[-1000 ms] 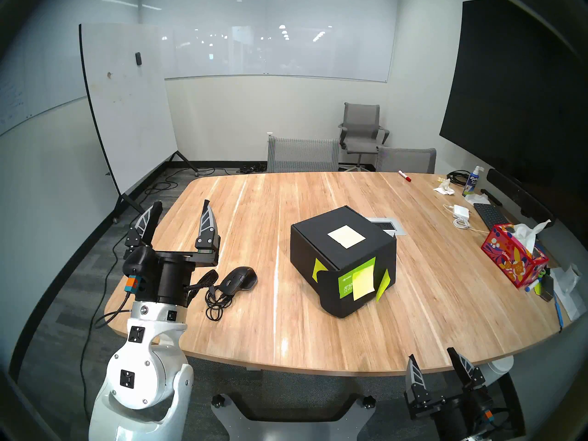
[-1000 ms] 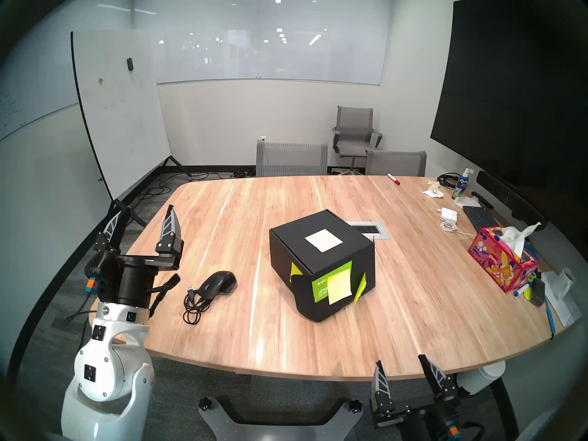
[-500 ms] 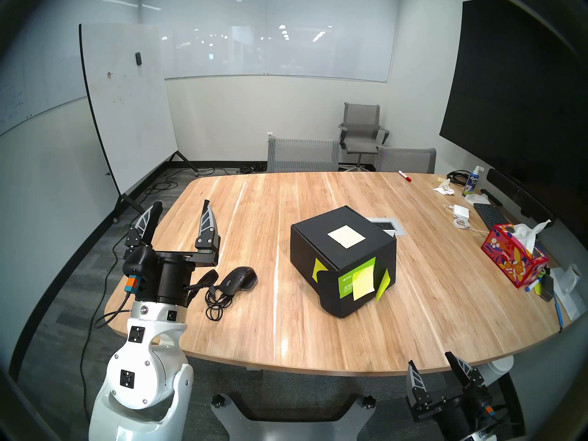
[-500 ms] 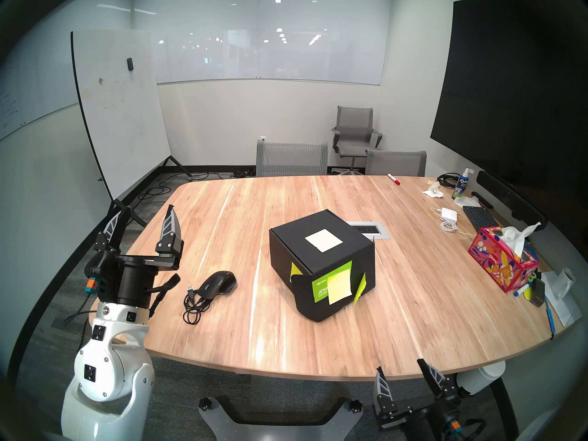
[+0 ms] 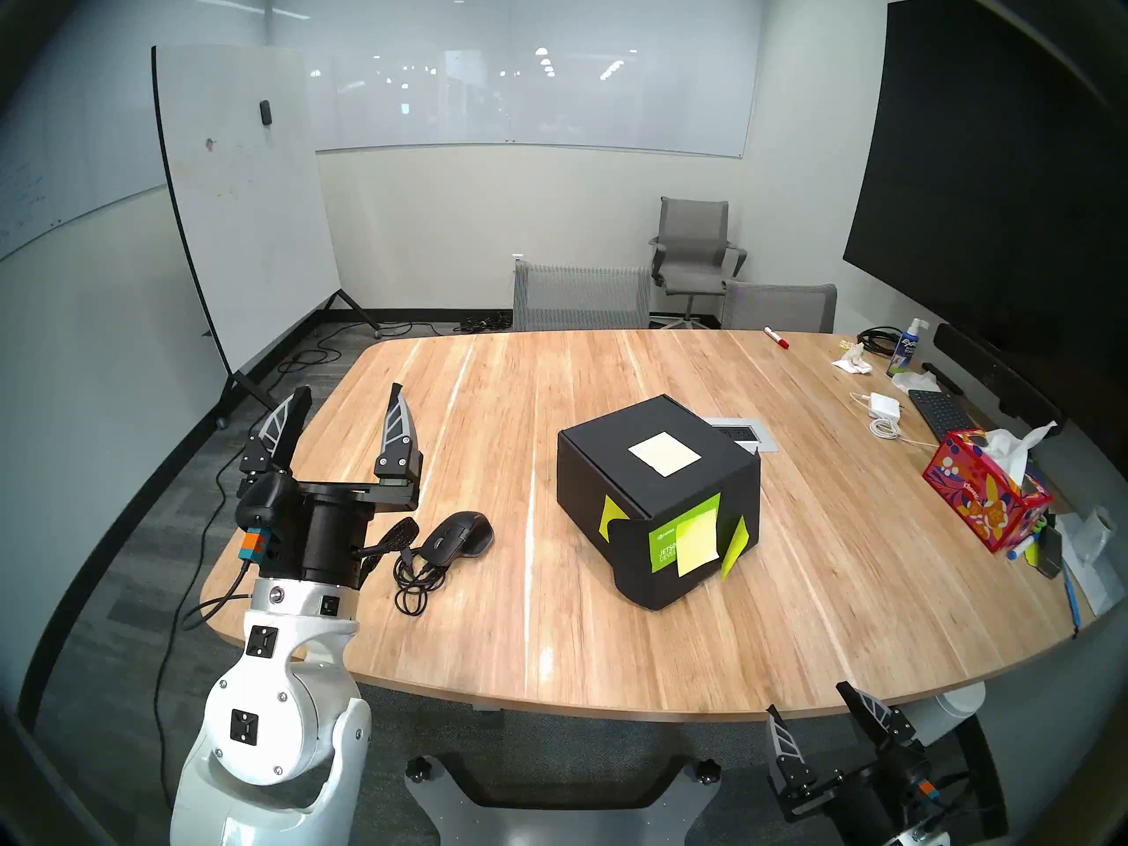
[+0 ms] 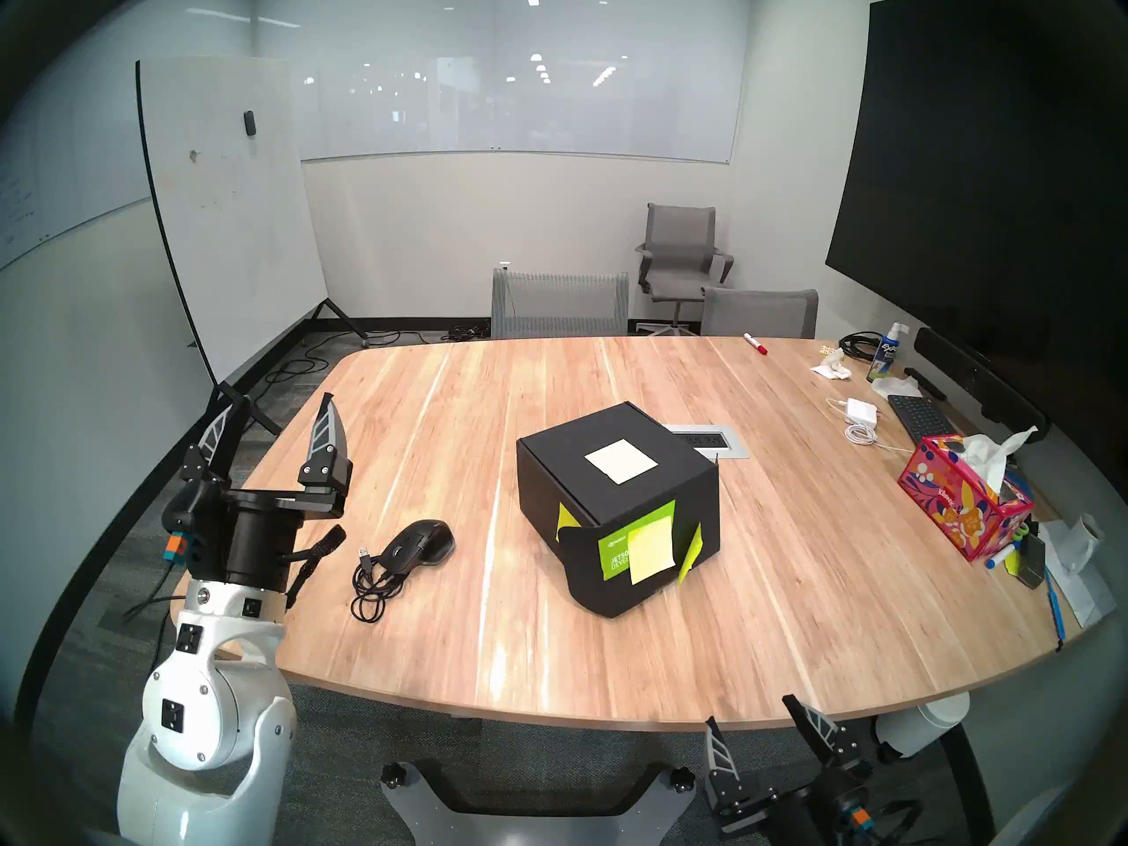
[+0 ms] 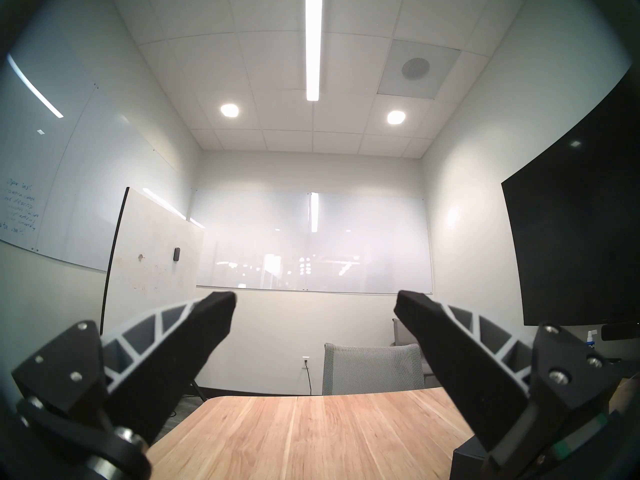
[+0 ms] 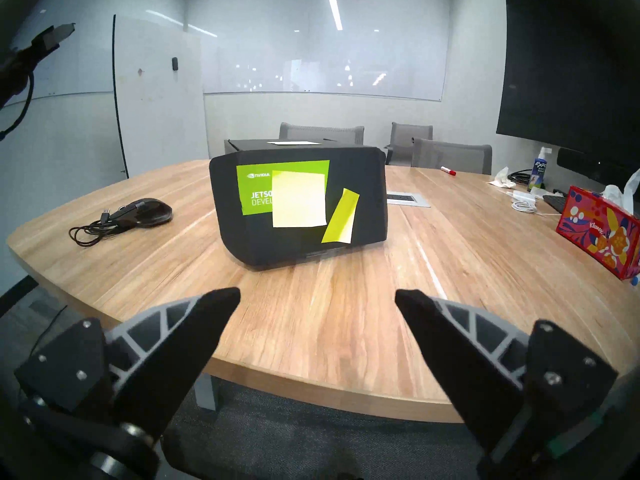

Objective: Open the box and place the mouse inside

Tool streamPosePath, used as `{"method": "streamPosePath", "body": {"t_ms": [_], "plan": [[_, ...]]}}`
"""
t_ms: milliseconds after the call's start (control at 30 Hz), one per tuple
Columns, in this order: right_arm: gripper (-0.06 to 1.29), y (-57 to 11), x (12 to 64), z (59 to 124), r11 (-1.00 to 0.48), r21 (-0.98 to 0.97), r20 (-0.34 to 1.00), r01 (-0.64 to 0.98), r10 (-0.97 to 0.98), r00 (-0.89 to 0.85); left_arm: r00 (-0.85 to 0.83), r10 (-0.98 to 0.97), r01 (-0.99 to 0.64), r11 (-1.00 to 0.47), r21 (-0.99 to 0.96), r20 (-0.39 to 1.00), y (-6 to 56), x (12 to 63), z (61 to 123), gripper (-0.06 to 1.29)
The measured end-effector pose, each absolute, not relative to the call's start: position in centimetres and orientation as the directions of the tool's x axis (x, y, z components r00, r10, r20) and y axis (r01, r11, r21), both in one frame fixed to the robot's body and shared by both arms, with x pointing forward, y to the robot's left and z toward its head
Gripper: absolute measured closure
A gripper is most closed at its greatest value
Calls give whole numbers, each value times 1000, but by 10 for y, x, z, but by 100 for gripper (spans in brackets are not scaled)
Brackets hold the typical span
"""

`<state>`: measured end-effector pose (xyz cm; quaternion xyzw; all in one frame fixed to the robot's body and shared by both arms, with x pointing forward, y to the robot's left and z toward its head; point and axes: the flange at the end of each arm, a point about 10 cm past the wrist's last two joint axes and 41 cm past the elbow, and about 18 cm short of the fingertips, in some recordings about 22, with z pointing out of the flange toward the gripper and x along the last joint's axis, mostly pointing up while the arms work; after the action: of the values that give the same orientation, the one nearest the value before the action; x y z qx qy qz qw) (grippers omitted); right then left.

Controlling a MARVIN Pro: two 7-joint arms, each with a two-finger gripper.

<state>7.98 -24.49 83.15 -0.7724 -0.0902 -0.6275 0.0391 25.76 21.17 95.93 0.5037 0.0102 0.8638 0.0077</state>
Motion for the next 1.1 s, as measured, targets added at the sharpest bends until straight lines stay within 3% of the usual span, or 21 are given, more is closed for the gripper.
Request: {"method": "streamPosePath", "body": {"t_ms": [1100], "plan": [[0, -237, 72, 844, -979, 56, 974, 198, 98, 206, -492, 23, -3, -1000, 25, 870, 212, 258, 959, -4]]}}
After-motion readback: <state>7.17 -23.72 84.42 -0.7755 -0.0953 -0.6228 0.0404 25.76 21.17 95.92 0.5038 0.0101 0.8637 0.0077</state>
